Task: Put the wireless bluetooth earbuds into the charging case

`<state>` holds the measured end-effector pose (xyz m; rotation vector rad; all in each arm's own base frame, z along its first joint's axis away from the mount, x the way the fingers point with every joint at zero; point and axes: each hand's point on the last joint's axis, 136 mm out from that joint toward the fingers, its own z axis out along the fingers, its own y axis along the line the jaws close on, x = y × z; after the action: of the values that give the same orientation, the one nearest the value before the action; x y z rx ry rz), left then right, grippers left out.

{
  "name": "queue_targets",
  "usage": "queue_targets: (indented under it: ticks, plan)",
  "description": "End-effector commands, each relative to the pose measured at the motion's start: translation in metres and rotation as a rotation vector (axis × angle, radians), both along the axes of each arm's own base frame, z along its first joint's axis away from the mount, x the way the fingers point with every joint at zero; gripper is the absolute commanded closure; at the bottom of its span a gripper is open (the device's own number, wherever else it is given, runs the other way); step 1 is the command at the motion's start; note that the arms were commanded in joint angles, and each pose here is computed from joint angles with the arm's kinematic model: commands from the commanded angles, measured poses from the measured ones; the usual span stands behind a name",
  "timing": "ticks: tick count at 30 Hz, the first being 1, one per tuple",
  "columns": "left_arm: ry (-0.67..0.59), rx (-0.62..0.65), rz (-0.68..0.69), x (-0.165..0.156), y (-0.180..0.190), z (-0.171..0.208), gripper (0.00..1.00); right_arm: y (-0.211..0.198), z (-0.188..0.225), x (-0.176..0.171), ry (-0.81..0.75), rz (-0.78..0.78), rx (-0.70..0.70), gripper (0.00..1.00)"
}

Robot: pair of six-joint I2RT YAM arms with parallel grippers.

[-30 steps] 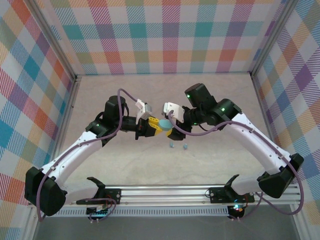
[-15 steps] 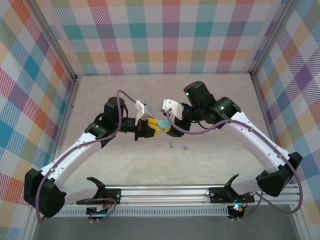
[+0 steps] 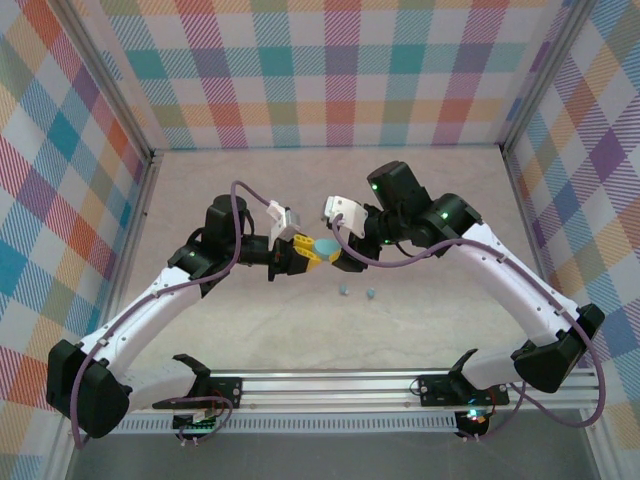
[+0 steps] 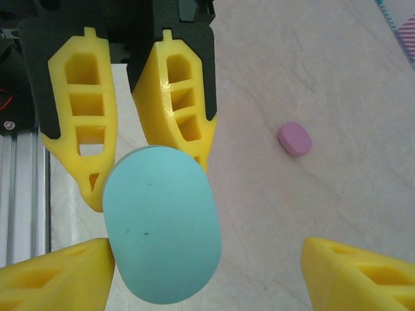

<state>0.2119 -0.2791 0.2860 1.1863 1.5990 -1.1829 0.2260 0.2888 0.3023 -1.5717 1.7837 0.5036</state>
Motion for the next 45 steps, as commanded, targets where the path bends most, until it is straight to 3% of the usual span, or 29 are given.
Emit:
queue_targets:
  ticks: [1,18,24,28,36,40,45]
  plan:
    - [-0.006,-0.026,-0.035,-0.011,0.003,0.006,0.98,-0.002,0.019,0.019,-0.068,-0.06,0.03,0.24]
    - [-0.029,-0.052,-0.054,-0.016,0.003,0.013,0.98,-0.003,0.013,0.039,-0.04,-0.157,0.028,0.24]
    - [-0.039,-0.043,-0.025,-0.009,0.003,0.007,0.98,0.0,0.03,0.035,0.018,-0.193,0.133,0.23]
    - [-0.049,-0.057,-0.015,-0.006,0.002,0.007,0.98,-0.002,0.049,0.025,0.113,-0.204,0.275,0.22]
    - [-0.082,-0.077,-0.01,-0.006,0.003,0.016,0.98,-0.01,0.072,0.004,0.517,-0.132,0.558,0.26]
    - [-0.082,-0.092,-0.012,-0.007,0.003,0.02,0.99,-0.005,0.068,-0.003,0.594,-0.061,0.606,0.29]
    - [-0.092,-0.106,-0.01,-0.009,0.004,0.025,0.99,-0.005,0.053,0.003,0.617,-0.099,0.589,0.3]
